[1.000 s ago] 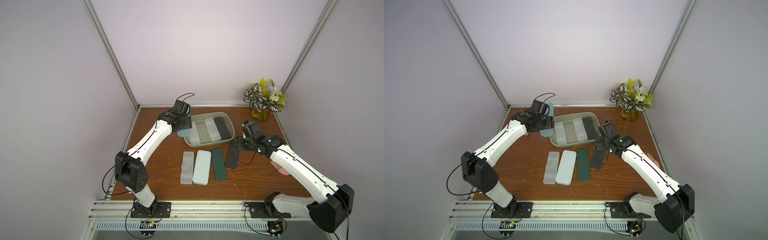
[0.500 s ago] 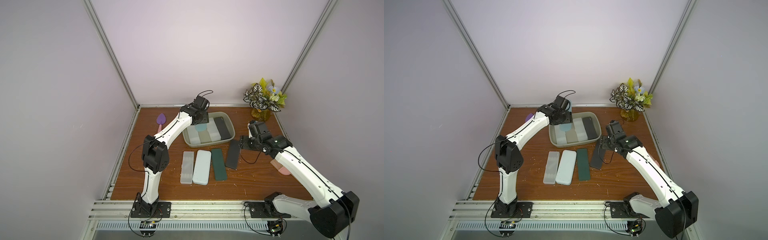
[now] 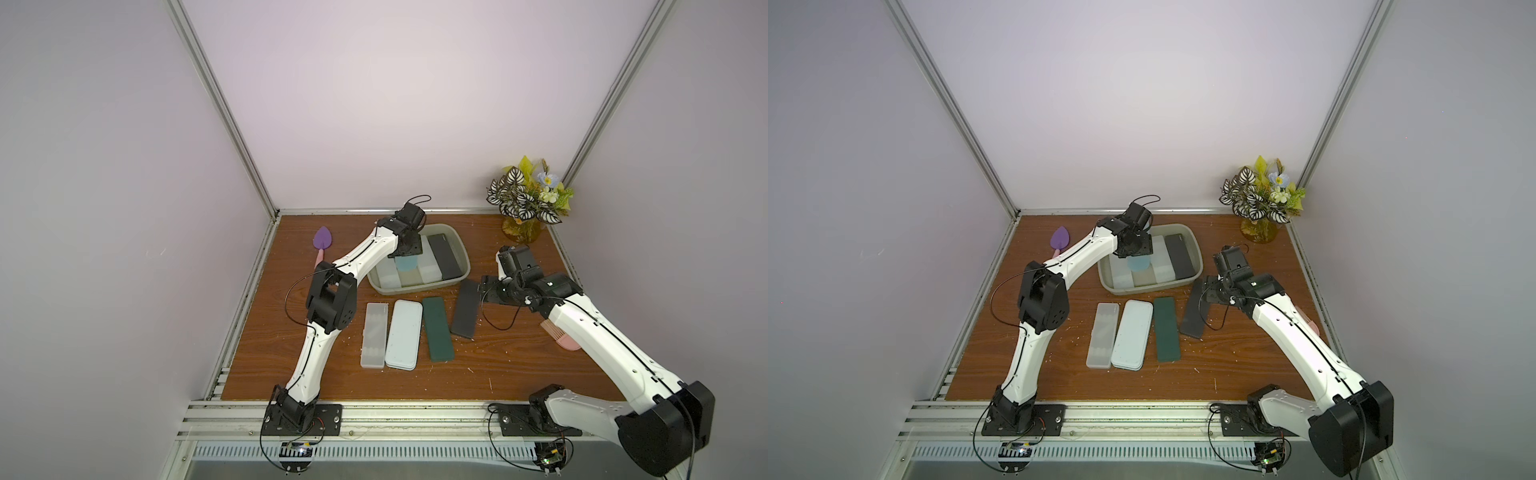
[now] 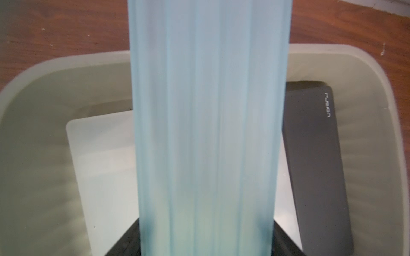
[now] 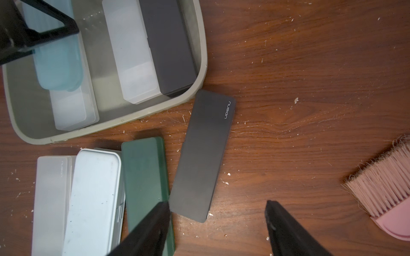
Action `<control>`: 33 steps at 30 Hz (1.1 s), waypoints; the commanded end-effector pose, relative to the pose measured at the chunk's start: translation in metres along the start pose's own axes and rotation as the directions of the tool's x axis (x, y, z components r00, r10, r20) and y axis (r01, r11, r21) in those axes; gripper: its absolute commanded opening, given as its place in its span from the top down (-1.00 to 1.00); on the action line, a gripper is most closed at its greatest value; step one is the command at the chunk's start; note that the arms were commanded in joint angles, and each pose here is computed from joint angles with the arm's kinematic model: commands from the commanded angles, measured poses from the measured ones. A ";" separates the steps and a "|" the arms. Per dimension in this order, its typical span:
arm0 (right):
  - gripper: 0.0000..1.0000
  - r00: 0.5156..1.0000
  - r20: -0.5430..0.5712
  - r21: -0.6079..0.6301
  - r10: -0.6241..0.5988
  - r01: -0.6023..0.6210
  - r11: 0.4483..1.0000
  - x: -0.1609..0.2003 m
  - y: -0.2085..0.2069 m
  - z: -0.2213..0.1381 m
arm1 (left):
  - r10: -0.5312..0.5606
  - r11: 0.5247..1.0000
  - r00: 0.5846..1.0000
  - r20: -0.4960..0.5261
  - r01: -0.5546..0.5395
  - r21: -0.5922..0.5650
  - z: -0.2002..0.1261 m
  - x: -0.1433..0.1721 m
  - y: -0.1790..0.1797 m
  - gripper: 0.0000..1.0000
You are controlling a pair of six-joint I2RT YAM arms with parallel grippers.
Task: Put the pencil case into the storage box
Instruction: Place the pencil case at the storage box.
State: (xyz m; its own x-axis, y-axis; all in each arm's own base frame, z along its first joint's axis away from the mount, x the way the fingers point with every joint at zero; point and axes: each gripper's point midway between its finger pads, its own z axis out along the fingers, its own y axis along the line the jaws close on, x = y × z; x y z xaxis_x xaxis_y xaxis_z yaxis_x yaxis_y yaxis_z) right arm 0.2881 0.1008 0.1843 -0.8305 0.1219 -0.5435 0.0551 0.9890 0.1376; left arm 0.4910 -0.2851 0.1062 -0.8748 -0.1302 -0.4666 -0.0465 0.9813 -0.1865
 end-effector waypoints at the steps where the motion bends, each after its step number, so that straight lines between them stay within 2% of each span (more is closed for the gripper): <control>1: -0.50 1.000 0.019 -0.018 -0.008 0.008 1.000 -0.004 0.000 -0.002 | -0.015 1.000 1.000 0.016 0.015 -0.004 0.001 -0.002 -0.008 -0.41; 12: -0.50 1.000 0.013 -0.013 -0.006 0.006 1.000 -0.002 -0.004 0.000 | -0.033 0.999 0.999 -0.016 0.032 -0.029 0.021 0.017 -0.012 -0.45; 25: -0.50 1.000 0.011 -0.017 0.001 0.000 1.000 0.002 -0.007 0.000 | -0.039 0.989 0.998 -0.046 0.032 -0.147 0.026 0.045 0.022 -0.51; 30: -0.50 1.000 0.010 -0.018 0.003 -0.003 1.000 0.003 -0.008 0.000 | -0.042 0.987 0.998 -0.038 0.035 -0.158 0.022 0.046 0.028 -0.54; 33: -0.50 1.000 0.010 -0.019 0.004 -0.004 1.000 0.003 -0.008 0.000 | -0.041 0.988 0.998 -0.037 0.034 -0.153 0.021 0.045 0.026 -0.63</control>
State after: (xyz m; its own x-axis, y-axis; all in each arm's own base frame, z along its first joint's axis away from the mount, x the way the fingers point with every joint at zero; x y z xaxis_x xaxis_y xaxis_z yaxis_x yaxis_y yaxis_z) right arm 0.2854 0.0944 0.1762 -0.8383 0.1239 -0.5310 0.0563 0.9883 0.1417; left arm 0.4614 -0.2782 0.0474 -0.9027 -0.1569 -0.4006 -0.1290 0.9870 -0.0960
